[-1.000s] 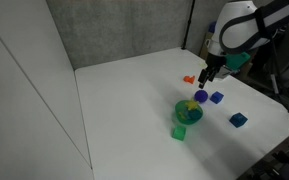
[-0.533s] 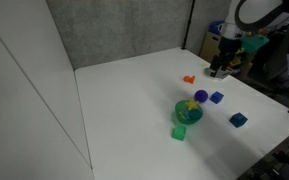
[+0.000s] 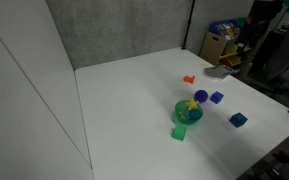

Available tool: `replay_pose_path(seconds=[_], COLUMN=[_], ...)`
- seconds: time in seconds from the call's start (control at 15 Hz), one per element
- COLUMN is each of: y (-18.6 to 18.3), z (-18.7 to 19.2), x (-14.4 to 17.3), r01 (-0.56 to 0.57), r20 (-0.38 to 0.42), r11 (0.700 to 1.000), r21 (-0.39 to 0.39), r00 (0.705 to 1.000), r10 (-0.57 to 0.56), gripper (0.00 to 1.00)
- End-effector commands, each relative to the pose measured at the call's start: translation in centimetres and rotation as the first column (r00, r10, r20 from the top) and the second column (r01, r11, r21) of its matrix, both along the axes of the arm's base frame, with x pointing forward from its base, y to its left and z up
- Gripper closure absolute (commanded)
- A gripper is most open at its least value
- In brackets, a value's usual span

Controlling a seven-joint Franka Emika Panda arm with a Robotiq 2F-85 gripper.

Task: Put the orange toy on the table then put the yellow toy in the bowl

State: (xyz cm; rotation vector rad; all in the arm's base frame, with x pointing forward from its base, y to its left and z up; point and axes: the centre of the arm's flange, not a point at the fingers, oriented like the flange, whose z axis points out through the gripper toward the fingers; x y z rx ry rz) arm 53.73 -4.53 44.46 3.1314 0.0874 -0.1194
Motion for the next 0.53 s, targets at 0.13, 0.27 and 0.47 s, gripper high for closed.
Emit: replay_pose_path(seconds=[0.13,0.27,0.47], y=[-1.2,-1.2,-1.0], z=[7.4,8.2,7.5], x=[-2.5,-2.9,-3.1], r01=[0.041,0.038,0.022], r20=[-0.018,-0.026,-0.028], r11=[0.999,0.999,1.0], r21=[-0.016,-0.026,-0.003], r00=[0.999,0.999,0.999], r10=[-0.041,-0.039,-0.022], gripper=[0.0,0.0,0.0])
